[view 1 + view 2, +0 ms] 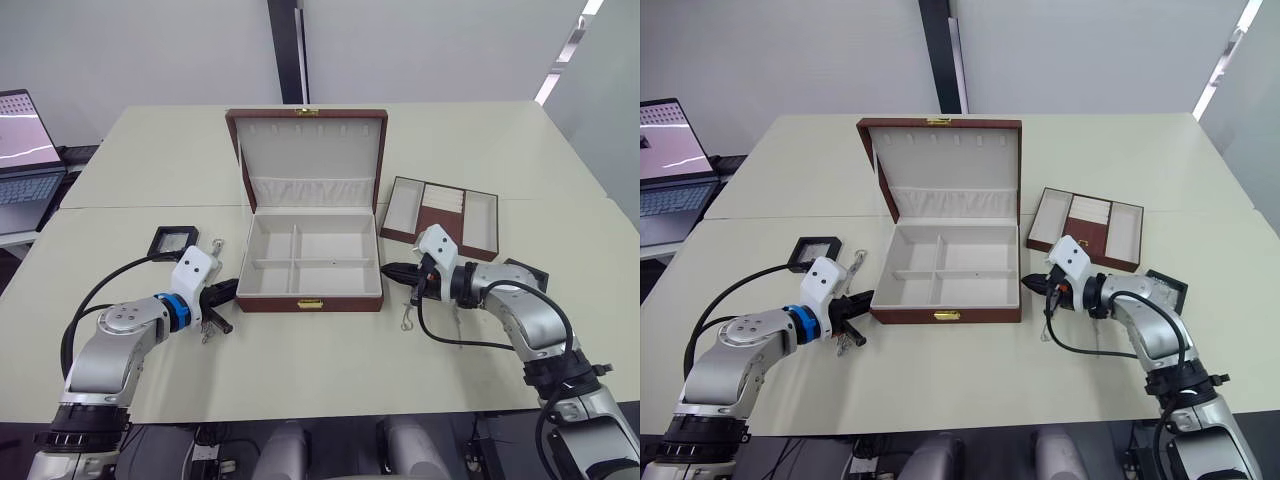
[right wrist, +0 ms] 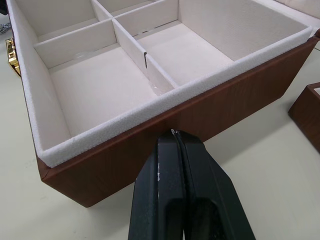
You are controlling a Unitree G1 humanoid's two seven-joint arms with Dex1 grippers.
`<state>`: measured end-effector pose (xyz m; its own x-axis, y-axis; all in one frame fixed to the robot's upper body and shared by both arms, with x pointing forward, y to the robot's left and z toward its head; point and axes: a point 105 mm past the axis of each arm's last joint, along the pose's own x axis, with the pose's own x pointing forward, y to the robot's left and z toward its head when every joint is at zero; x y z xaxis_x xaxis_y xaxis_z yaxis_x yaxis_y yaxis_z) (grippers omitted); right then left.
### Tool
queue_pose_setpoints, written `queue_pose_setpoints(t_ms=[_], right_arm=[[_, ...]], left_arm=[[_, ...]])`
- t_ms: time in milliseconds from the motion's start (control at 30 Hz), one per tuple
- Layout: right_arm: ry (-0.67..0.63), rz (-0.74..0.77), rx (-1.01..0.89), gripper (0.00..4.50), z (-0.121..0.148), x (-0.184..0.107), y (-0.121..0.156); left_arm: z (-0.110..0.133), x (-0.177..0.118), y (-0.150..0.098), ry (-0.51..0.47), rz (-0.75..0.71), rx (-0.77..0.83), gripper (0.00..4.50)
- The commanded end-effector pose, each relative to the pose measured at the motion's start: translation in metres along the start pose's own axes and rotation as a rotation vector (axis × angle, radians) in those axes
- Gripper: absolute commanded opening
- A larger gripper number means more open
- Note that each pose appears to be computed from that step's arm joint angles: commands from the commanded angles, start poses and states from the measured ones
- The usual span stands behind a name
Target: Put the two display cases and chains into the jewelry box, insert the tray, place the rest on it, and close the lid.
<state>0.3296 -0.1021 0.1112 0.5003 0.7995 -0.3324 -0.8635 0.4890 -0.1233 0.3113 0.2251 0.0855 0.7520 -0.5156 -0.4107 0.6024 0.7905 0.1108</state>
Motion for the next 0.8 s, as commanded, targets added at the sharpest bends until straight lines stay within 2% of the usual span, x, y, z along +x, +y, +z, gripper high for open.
queue_pose_setpoints(t_ms=[33,467,733,800], right_arm=[[-0.054,0.041,-0.033,0.03,0.014,0.003,0.01],[-0.059,0.022,-0.03,0.03,0.015,0.005,0.006],[-0.049,0.01,-0.029,0.03,0.012,0.0,0.002],[-0.055,-0.011,-0.023,0.03,0.013,-0.006,-0.003]], left_arm=[[0.008,0.003,-0.018,-0.027,-0.087,0.018,0.0],[0.005,0.001,-0.022,-0.023,-0.098,0.008,0.0],[0.003,-0.005,-0.009,-0.022,-0.045,0.008,0.0],[0.007,-0.011,-0.002,-0.048,-0.026,-0.017,0.0]])
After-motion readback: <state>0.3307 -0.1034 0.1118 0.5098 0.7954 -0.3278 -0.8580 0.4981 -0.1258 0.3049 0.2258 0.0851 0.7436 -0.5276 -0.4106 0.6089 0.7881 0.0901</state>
